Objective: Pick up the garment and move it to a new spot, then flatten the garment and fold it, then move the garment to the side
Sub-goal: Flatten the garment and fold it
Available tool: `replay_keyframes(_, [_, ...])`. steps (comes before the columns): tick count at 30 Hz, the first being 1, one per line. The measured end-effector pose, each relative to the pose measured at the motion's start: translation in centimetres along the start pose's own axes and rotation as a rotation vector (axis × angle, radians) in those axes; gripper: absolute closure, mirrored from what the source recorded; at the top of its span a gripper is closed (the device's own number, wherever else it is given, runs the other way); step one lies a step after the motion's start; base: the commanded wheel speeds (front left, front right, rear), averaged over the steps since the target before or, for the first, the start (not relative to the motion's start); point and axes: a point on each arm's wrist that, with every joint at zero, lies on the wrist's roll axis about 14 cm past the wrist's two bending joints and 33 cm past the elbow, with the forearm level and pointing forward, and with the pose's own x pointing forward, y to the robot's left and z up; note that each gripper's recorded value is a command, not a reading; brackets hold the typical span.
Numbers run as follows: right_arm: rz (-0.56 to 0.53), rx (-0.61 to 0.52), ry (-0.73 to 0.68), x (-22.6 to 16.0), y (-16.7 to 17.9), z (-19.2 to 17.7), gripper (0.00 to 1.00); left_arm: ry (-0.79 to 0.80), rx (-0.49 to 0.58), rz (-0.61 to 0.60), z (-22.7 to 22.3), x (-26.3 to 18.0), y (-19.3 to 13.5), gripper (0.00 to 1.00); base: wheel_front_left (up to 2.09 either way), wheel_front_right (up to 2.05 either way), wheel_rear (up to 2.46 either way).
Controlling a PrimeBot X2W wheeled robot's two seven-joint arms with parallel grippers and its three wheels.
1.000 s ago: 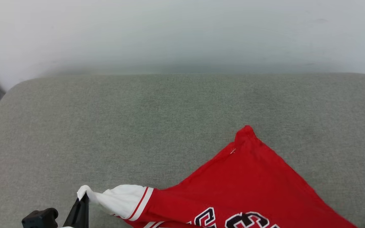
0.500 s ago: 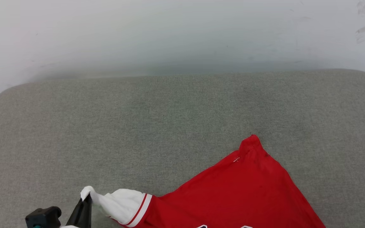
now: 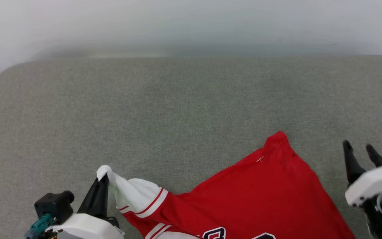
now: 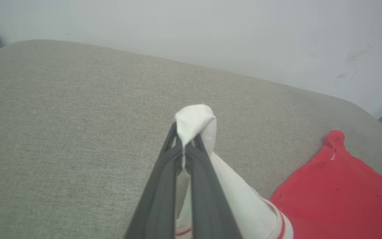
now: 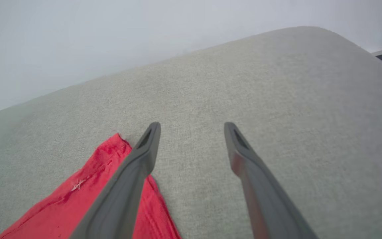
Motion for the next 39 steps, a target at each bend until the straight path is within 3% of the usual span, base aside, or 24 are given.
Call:
replay_keyframes(6, [0.157, -0.149, 0.247, 4.6, 3.8, -1.5, 0.0, 0.002, -0.014, -0.002, -0.5, 1.4, 0.1, 1.0, 0.0, 0.0, 0.0])
replay_keyframes(11, [0.265, -0.251, 0.528, 5.6, 6.6, -4.3, 0.0, 0.001, -0.02, 0.005, -0.9, 2.0, 0.4, 1.0, 0.0, 0.0, 0.0])
replay_keyframes(15, [0.332, -0.313, 0.659, 6.1, 8.6, -6.1, 0.0, 0.001, -0.021, 0.009, -1.2, 2.8, 0.7, 1.0, 0.0, 0.0, 0.0])
replay_keyframes(27, [0.328, -0.356, 0.964, 6.5, 8.1, -11.7, 0.0, 0.015, -0.024, 0.016, -2.2, 4.3, 1.2, 1.0, 0.0, 0.0, 0.0])
replay_keyframes(28, [0.328, -0.355, 0.968, 6.4, 8.2, -11.7, 0.2, 0.017, -0.024, 0.017, -2.2, 4.3, 1.3, 1.0, 0.0, 0.0, 0.0])
replay_keyframes(29, [0.327, -0.356, 0.969, 6.5, 8.2, -11.6, 0.67, 0.017, -0.024, 0.016, -2.3, 4.3, 1.2, 1.0, 0.0, 0.0, 0.0])
replay_keyframes(30, [0.328, -0.357, 0.971, 6.5, 8.3, -11.6, 1.0, 0.017, -0.024, 0.016, -2.3, 4.3, 1.2, 1.0, 0.0, 0.0, 0.0])
replay_keyframes(39, [0.336, -0.322, 0.839, 6.8, 9.4, -9.1, 1.0, -0.028, -0.014, 0.014, -0.6, 3.7, 1.2, 1.0, 0.0, 0.0, 0.0])
